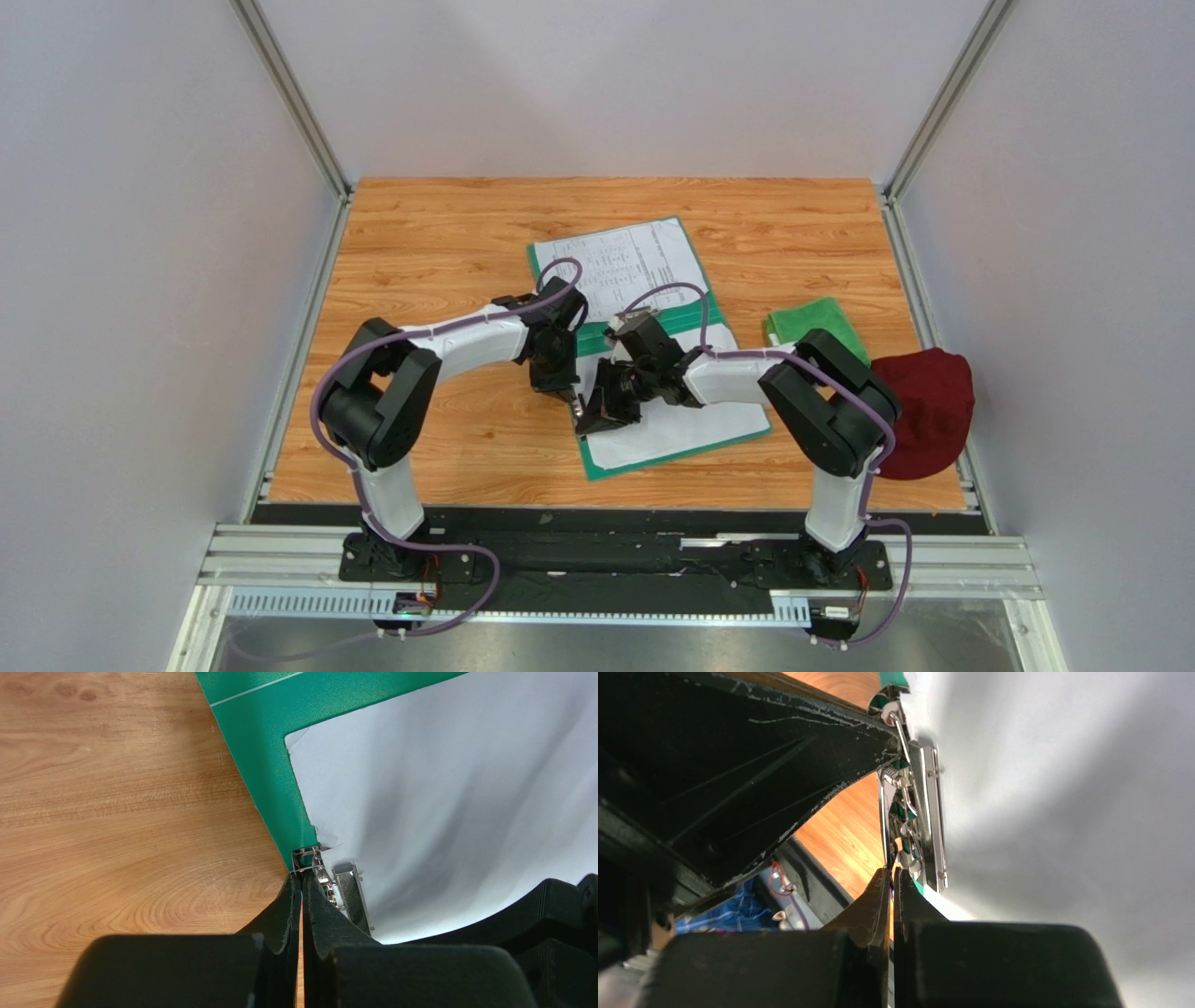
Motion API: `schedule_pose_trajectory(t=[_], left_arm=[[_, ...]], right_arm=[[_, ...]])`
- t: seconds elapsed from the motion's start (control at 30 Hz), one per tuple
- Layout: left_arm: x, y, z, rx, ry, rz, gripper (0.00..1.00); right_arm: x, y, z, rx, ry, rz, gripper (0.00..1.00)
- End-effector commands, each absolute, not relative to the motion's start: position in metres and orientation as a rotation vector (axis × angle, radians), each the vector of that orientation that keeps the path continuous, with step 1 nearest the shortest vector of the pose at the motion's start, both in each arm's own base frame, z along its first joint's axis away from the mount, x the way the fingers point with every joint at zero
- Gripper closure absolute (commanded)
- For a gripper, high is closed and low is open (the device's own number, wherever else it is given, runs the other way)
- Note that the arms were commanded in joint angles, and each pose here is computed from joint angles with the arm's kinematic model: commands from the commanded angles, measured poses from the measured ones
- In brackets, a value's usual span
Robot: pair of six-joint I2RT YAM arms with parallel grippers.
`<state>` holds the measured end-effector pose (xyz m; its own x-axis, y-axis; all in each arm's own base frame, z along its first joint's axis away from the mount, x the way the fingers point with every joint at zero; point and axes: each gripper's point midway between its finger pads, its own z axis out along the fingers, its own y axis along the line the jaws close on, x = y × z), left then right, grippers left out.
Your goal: Put the files into the folder
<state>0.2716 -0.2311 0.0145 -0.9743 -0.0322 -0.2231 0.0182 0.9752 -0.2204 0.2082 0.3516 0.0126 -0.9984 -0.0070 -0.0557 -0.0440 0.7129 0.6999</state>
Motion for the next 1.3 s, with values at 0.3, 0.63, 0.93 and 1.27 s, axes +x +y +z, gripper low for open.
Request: schedule_pose_trajectory(t=[0.3, 0.63, 0.93, 1.27], left_arm=[[0.266, -0.179, -0.031, 0.056, 2.981, -0.012, 1.0], [0.269, -0.182, -0.026, 0.054, 2.975, -0.038, 1.0], [0.273, -0.185, -0.009, 0.083, 2.942, -0.085, 1.0], [0.281, -0.183, 0.004, 0.082, 2.913, -0.115, 1.0]], right_arm=[[0.162, 0.244, -0.086, 0.243, 3.178, 0.747, 1.0], [0.16, 0.193, -0.107, 0.251, 3.204, 0.125, 1.0], [0.163, 0.295, -0.077, 0.317, 3.102, 1.062, 1.0], [0.183, 0.311, -0.025, 0.04, 3.055, 1.0, 1.0]])
